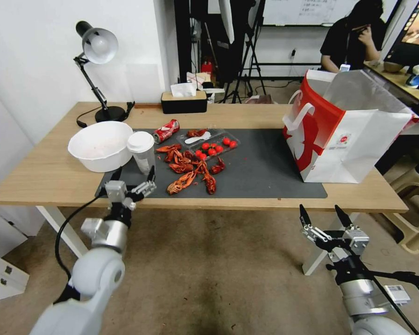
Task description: Pick up the trash from the table and place it into the takeout bag.
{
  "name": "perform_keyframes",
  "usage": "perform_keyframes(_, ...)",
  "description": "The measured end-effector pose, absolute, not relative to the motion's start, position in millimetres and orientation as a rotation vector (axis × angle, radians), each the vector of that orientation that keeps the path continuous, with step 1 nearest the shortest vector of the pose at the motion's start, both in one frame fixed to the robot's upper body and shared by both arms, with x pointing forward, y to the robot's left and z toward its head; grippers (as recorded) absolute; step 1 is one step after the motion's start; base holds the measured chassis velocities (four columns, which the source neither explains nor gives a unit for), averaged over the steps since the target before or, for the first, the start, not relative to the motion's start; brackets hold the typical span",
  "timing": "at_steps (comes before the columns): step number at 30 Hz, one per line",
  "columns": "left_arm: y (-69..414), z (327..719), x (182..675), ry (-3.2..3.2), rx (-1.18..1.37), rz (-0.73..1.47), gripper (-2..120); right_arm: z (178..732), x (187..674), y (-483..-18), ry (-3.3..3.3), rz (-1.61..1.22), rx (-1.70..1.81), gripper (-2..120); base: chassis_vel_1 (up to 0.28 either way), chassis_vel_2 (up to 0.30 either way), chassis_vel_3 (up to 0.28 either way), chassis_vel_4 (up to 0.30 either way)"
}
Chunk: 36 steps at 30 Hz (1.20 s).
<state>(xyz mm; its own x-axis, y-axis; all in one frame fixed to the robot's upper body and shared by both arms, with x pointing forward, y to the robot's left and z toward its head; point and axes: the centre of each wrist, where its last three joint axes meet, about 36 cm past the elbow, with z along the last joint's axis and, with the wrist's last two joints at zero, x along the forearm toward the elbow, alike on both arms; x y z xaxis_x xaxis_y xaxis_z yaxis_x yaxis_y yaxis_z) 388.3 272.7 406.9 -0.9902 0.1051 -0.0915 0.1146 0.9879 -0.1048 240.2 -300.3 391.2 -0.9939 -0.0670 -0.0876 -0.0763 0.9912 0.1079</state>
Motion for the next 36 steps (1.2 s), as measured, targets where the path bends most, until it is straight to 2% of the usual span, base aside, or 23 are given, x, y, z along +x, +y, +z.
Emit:
perform_keyframes(10,265.4,399.2,421.0,3.116,0.204,-0.172,100,393.5,240.4,-302.9,3.053,0.142,-0.086,100,0.000,0.000,0.000,0.000)
perform_keyframes(18,262.3,394.3,446.8,3.169,0.121,-0.130,100,389.8,239.2,-303.9,3.060,0.133,-0.070,100,0.000,0.000,0.000,0.000)
perform_keyframes(36,263.4,392.5,459.2,3.235,0.076,-0.072,98,389.4,238.5,-306.3,3.059,0.127,-0.056,100,0.000,0.000,0.000,0.000)
